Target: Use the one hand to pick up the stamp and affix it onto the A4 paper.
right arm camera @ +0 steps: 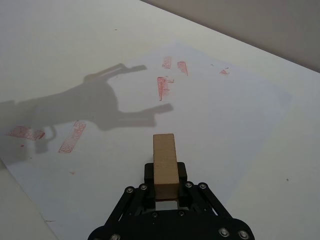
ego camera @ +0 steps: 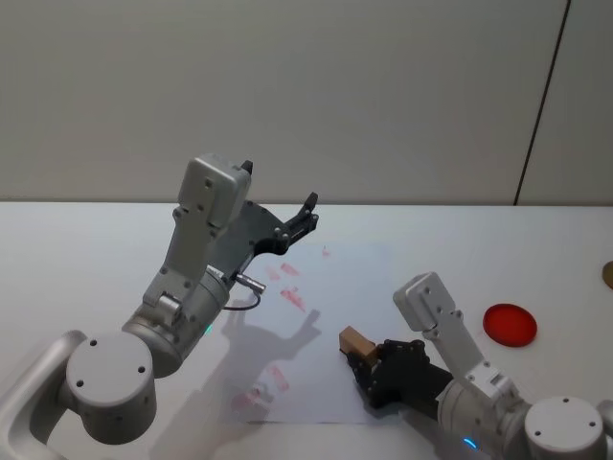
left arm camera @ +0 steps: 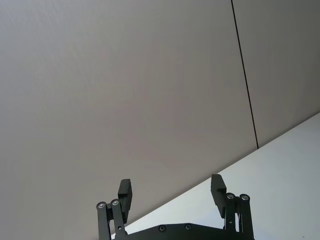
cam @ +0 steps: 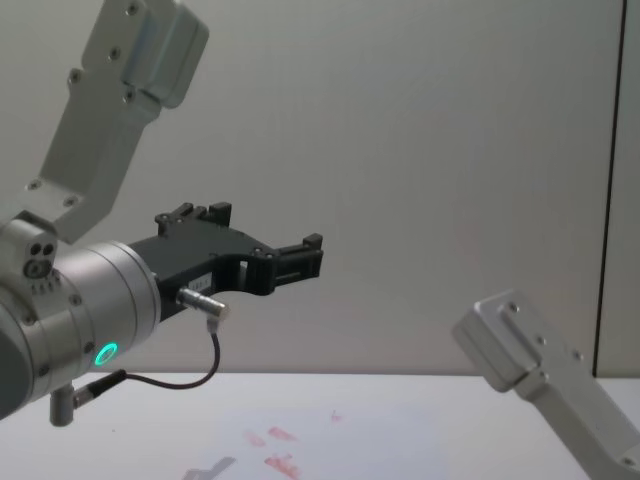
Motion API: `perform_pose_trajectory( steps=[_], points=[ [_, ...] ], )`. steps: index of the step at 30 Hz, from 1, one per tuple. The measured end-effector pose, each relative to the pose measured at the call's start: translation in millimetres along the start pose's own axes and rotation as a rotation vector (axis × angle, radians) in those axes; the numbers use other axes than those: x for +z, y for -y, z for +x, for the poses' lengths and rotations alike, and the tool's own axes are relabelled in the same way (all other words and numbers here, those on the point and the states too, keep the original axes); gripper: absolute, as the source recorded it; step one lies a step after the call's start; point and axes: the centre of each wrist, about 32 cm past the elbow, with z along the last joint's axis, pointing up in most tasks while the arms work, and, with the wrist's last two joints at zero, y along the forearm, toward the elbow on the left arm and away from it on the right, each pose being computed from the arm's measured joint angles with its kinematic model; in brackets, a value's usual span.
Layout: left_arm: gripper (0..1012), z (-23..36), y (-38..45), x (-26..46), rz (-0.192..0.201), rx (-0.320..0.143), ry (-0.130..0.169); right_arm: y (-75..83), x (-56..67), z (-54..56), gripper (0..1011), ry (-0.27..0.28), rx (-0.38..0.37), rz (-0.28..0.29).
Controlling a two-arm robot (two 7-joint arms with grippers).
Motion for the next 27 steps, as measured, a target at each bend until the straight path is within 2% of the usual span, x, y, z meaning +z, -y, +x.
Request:
perform_pose_trajectory(
  steps=[4,9,13,14,18,19,23,27],
  points=[
    [1003,0.0,0.0,0.0,0.000,0.000,0.000,-0.3,-0.3,0.3,221,-0.002,-0.003,0.020],
    [1003,0.0,0.0,0.0,0.000,0.000,0.000,1.3,5.4,1.1,221,-0.002,-0.007,0.062],
    [1003,0.0,0.0,0.0,0.000,0.000,0.000,6.4,23.1,4.5,221,0.002,-0.013,0.141],
    [1003,0.0,0.0,0.0,0.000,0.000,0.000,6.4,23.1,4.5,221,0.002,-0.013,0.141],
    [1003,0.0,0.0,0.0,0.000,0.000,0.000,15.3,44.1,7.9,221,-0.009,-0.023,0.234],
    [1003,0.0,0.0,0.0,0.000,0.000,0.000,15.3,44.1,7.9,220,-0.009,-0.023,0.234],
    [1003,0.0,0.0,0.0,0.000,0.000,0.000,25.7,57.6,12.7,221,-0.019,-0.044,0.294],
    [1003,0.0,0.0,0.0,0.000,0.000,0.000,34.0,63.3,17.0,221,-0.030,-0.070,0.323]
  ],
)
